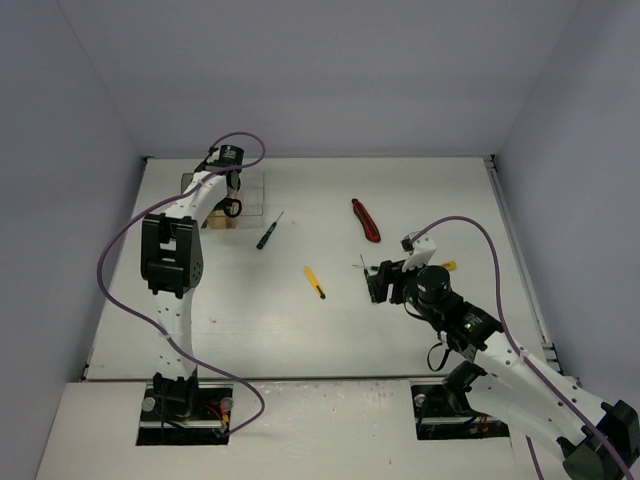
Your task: Sort the tools into containers
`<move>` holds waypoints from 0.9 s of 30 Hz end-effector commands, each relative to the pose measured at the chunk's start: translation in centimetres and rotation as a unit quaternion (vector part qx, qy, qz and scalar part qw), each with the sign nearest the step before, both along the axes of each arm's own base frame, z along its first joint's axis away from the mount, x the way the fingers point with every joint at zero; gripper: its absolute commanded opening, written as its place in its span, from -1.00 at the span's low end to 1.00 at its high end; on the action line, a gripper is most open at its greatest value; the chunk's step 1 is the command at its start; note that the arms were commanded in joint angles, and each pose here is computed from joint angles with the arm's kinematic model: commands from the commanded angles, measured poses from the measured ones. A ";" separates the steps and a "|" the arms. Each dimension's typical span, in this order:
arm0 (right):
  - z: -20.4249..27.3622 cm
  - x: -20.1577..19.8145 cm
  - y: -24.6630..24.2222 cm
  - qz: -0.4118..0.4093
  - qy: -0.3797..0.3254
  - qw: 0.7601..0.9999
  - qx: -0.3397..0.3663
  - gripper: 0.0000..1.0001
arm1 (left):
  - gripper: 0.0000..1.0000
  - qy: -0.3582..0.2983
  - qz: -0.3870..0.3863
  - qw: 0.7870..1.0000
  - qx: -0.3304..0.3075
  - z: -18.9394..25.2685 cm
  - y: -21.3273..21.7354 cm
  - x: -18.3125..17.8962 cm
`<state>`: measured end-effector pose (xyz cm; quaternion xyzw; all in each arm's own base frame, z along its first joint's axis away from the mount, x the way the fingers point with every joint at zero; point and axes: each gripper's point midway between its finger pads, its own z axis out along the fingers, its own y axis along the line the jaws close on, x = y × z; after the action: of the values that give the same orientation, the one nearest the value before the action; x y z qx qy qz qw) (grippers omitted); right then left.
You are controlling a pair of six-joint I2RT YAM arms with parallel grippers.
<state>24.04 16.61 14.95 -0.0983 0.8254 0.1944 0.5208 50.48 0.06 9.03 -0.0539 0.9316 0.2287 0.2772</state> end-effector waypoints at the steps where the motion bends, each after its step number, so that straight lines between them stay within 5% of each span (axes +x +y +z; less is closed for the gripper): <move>1: 1.9 0.8 0.5 -0.002 -0.030 0.999 0.025 0.23 | -0.91 -0.057 -0.012 0.998 0.015 5.8 0.3 1.2; 13: 1.8 0.8 0.5 -0.002 -0.027 0.999 0.023 0.23 | -0.94 -0.060 -0.028 0.997 0.040 9.3 3.5 -0.3; 27: 1.6 0.7 0.6 0.000 -0.025 0.999 0.026 0.23 | -0.76 -0.053 -0.061 0.997 -0.011 6.3 4.2 -0.8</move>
<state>24.04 16.61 14.95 -0.0984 0.8254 0.1945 0.5208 48.50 5.12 11.90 -0.0275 0.9340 0.2225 0.2780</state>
